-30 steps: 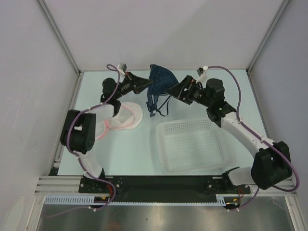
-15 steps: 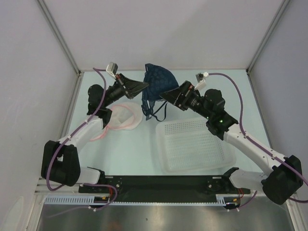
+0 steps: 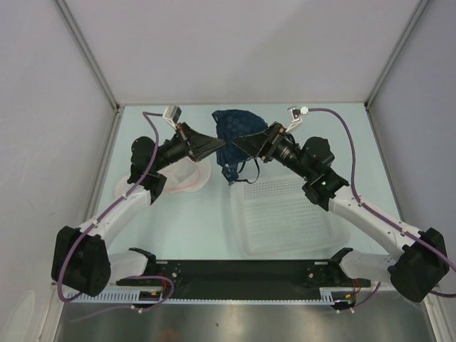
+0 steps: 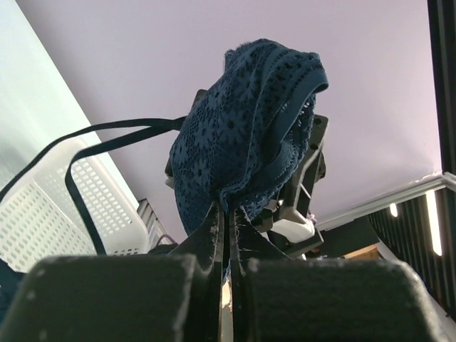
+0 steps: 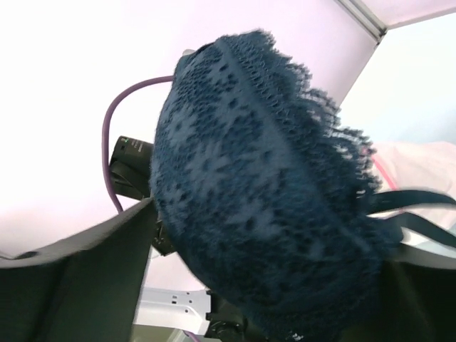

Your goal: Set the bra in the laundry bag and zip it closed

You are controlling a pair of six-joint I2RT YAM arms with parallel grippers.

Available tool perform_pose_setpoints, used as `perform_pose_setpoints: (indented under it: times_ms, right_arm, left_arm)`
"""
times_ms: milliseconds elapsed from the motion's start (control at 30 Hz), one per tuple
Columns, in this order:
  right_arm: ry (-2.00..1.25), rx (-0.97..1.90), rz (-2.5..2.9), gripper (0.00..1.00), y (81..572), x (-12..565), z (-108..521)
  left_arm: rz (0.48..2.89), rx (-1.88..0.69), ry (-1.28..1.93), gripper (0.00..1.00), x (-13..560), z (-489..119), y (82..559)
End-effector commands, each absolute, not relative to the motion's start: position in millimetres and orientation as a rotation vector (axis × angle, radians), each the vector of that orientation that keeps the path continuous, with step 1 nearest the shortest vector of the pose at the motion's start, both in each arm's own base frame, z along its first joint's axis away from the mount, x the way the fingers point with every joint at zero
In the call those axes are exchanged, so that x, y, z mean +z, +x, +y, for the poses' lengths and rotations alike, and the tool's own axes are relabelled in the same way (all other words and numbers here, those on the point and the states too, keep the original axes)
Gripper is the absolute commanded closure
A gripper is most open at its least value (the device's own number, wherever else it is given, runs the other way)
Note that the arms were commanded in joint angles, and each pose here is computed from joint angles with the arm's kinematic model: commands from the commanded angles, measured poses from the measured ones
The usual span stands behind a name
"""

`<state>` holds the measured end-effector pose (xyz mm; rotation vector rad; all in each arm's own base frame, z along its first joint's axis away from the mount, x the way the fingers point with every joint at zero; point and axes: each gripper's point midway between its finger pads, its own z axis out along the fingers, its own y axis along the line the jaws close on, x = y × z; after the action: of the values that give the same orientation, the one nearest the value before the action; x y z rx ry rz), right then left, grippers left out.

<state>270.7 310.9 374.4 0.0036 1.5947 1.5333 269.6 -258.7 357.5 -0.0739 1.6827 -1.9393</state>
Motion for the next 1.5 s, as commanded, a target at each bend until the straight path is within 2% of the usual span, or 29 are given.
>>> perform_pose_setpoints:
  times_ms: [0,33,100,133,167,200,267,367,400,433,467,500,633,767,900,1100,1300,1467]
  right_arm:
    - [-0.011,1.564,1.491,0.21,265.8,392.0,309.8]
    - [0.0,1.566,1.495,0.25,266.3,391.0,310.3]
    - [0.017,1.595,1.5,0.37,265.8,390.3,313.3]
    - [0.024,1.603,1.505,0.41,266.3,388.6,314.8]
    - [0.039,1.62,1.507,0.42,265.3,390.0,315.4]
    - [0.056,1.619,1.513,0.43,267.1,388.7,315.7]
    - [0.092,1.625,1.53,0.54,269.1,388.1,315.5]
    - [0.153,1.629,1.554,0.57,272.1,386.7,315.1]
    - [0.172,1.623,1.569,0.6,273.1,384.5,315.1]
    - [0.189,1.618,1.574,0.61,274.5,384.4,314.2]
    - [0.213,1.615,1.581,0.61,275.7,384.4,313.2]
    - [0.232,1.615,1.586,0.61,276.6,383.4,312.6]
    - [0.268,1.608,1.595,0.6,277.4,387.0,312.1]
    - [0.35,1.601,1.615,0.59,277.7,385.6,309.2]
    - [0.393,1.576,1.62,0.59,274.8,389.7,310.5]
    - [0.493,1.479,1.649,0.58,279.3,383.8,311.5]
    - [0.544,1.416,1.647,0.57,274.7,383.9,313.3]
    - [0.561,1.361,1.649,0.55,271.3,380.7,314.8]
  left_arm:
    - [1.701,-1.914,0.038,1.0,356.8,-259.3,248.2]
    - [1.711,-1.904,0.043,1.0,354.8,-259.3,247.6]
    - [1.727,-1.87,0.062,0.89,351.1,-258.9,247.0]
    - [1.732,-1.851,0.072,0.84,350.0,-258.7,247.4]
    - [1.767,-1.828,0.066,0.68,343.1,-258.7,248.2]
    - [1.736,-1.764,0.135,0.6,347.5,-256.8,246.7]
    - [1.78,-1.659,0.112,0.44,337.6,-251.4,250.3]
    - [1.742,-1.454,0.165,0.35,338.2,-238.2,248.5]
    - [1.72,-1.389,0.207,0.23,337.8,-234.2,248.6]
    - [1.717,-1.351,0.219,0.16,338.6,-230.2,243.1]
    - [1.713,-1.307,0.225,0.03,337.9,-227.4,243.3]
    - [1.7,-1.254,0.262,0.01,335.0,-225.0,242.4]
    - [1.65,-1.213,0.341,0.01,333.2,-232.8,217.6]
    - [1.624,-1.047,0.299,0.0,325.5,-234.0,217.3]
    - [1.615,-0.82,0.138,0.01,321.2,-221.5,236.5]
    - [1.653,-0.727,0.146,0.01,309.8,-243.4,233.1]
    - [1.713,-0.561,0.065,0.01,299.0,-238.5,245.1]
    - [1.705,-0.575,0.065,0.03,307.5,-243.3,246.6]
